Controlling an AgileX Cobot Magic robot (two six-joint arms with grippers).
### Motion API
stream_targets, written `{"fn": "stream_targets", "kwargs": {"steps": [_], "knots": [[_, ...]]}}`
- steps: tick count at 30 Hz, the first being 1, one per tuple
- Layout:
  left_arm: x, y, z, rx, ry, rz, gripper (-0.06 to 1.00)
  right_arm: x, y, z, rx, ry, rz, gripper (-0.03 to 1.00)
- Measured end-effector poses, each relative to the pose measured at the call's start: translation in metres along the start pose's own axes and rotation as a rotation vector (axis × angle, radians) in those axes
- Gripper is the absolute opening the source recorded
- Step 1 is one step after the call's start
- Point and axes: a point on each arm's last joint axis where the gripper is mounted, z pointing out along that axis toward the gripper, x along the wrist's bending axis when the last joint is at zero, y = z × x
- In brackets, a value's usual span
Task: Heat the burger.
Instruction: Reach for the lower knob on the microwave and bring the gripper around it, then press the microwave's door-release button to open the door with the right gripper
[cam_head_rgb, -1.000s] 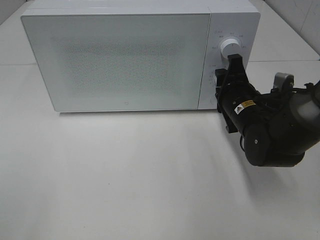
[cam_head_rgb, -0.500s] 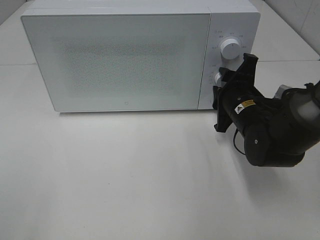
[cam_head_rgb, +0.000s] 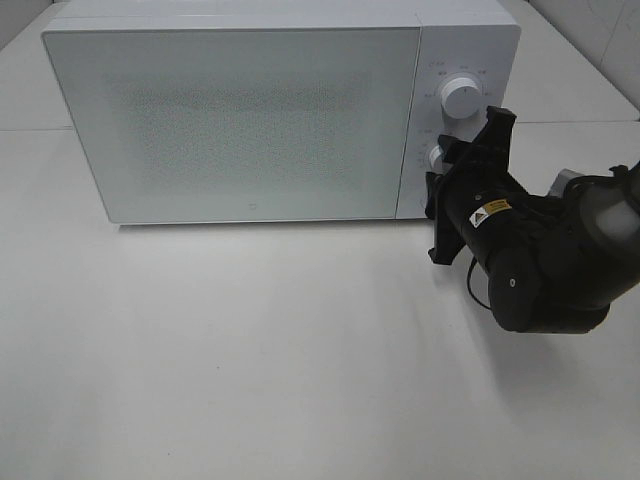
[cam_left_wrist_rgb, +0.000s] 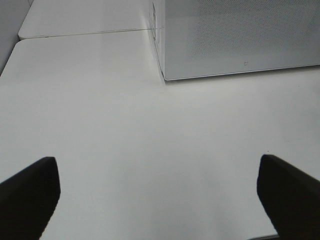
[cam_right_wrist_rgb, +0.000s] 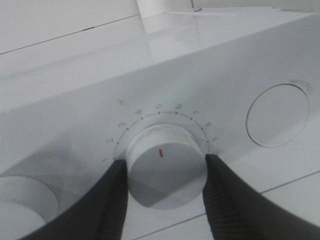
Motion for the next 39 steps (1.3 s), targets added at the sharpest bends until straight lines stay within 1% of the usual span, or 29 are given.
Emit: {"fn": "stream_targets", "kwargs": {"steps": [17,22,25,26,28,31,33,39], "knots": [[0.0,0.0,0.0,0.0,0.0,0.0,1.0,-0.0002,-0.0001,-0.0001,-0.002,-0.002,-0.015,0.44],[0.0,0.0,0.0,0.0,0.0,0.0,1.0,-0.0009,0.0,-0.0001,-0.002,-0.009,-0.015,0.48],[0.0,0.0,0.0,0.0,0.0,0.0,1.0,-0.0018,0.0,-0.0002,-0.005,-0.019,-0.014,0.54],[0.0,0.0,0.0,0.0,0.0,0.0,1.0,-0.0018,0.0,-0.0002,-0.005,-0.019,-0.014,0.54],[0.0,0.0,0.0,0.0,0.0,0.0,1.0,-0.0027,0.0003,-0.0006,-0.006,-0.026,-0.015,0.57],[0.0,0.0,0.0,0.0,0.0,0.0,1.0,-0.0029,0.0003,-0.0006,-0.006,-0.029,-0.015,0.59],[0.0,0.0,0.0,0.0,0.0,0.0,1.0,-0.0038,0.0005,-0.0008,-0.007,-0.037,-0.015,0.62],[0.0,0.0,0.0,0.0,0.0,0.0,1.0,-0.0044,-0.0004,-0.0011,-0.005,-0.041,0.003,0.65]]}}
